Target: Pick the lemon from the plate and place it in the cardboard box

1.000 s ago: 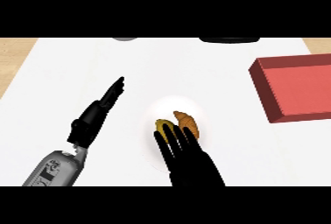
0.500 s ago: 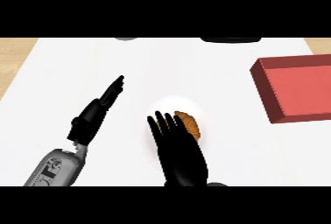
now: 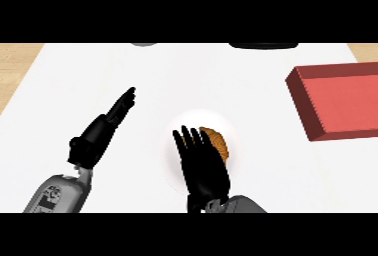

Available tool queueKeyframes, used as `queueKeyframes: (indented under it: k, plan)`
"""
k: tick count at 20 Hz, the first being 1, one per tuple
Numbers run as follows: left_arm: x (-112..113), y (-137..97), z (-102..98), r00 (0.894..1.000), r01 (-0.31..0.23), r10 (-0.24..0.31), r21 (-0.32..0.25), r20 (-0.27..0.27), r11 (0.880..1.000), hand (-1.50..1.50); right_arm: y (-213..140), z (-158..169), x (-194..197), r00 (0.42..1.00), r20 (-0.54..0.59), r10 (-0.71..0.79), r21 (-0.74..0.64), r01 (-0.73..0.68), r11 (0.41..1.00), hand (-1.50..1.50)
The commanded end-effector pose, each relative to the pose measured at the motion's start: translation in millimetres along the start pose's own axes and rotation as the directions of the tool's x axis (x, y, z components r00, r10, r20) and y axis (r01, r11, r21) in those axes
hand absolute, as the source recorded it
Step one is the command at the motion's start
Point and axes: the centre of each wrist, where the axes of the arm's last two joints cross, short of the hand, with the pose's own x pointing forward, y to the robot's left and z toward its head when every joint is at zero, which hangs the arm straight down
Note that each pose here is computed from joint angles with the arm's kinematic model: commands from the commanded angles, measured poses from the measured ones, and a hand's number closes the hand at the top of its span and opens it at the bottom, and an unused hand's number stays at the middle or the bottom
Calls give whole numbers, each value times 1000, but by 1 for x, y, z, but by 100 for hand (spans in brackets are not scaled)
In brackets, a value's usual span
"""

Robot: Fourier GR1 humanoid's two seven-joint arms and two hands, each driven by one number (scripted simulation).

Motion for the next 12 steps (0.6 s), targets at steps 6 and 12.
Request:
queueKeyframes:
  k: [6,12]
  plan:
    - [-5,-15,-11,1000,-10,10,4,-2,1000,0,27,-7,5,1000,27,1,-41,0,999,-150]
    - [7,-4,12,1000,-7,7,-14,3,1000,0,5,-45,-3,1000,-2,25,1,-25,1000,-150]
